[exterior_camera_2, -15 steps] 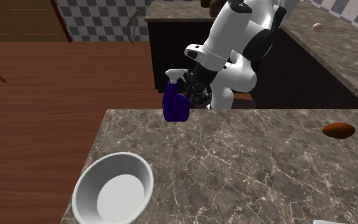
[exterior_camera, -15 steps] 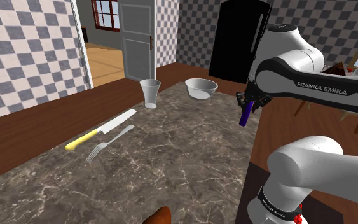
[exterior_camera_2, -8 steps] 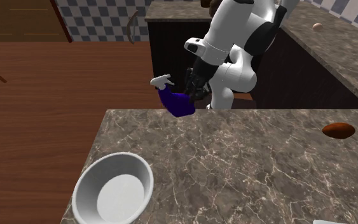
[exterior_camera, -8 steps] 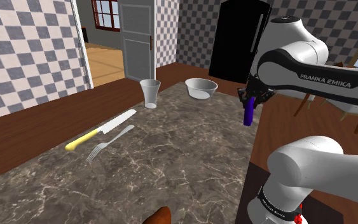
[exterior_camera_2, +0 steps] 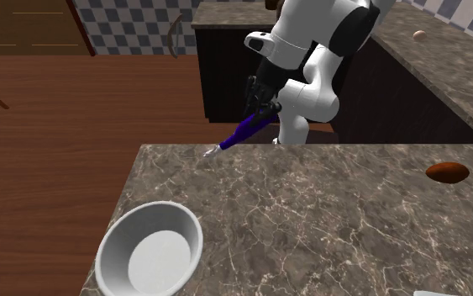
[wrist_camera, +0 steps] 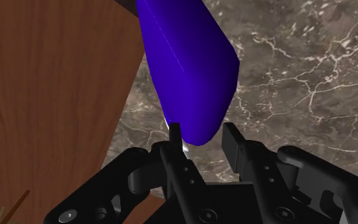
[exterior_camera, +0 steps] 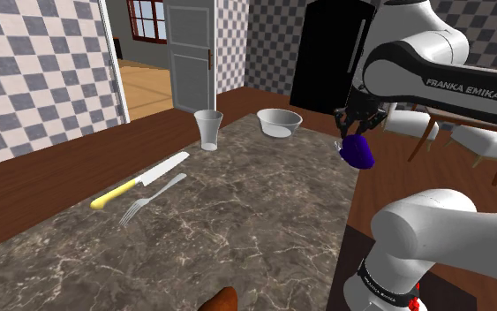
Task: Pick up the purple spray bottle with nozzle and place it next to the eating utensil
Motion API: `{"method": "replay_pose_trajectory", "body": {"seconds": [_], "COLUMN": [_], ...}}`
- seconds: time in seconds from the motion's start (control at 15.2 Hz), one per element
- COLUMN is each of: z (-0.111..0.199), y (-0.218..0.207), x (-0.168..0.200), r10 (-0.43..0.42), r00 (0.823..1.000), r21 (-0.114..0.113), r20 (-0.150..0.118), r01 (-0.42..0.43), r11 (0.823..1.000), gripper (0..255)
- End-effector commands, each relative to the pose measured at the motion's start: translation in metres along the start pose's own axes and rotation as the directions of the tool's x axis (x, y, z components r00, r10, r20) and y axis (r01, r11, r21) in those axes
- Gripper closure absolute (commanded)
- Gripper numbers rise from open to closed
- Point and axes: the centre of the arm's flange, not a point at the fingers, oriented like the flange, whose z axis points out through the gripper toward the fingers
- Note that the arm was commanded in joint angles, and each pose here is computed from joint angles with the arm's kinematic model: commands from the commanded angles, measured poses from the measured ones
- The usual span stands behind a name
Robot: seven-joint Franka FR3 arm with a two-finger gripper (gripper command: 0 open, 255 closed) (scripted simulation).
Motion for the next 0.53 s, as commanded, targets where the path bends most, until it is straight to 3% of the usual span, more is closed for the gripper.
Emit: {"method": "replay_pose_trajectory", "body": {"seconds": [0.0,0.46], "z": [-0.010,-0.045], "y": [0.002,0.006], "x": [0.004,0.016], "r10": [0.000,0.000], "r00": [1.000,1.000], "r21": [0.000,0.000], "r20": [0.000,0.000], "r01": [0.000,0.000], "r11": [1.000,1.000], "gripper": [255,255]}}
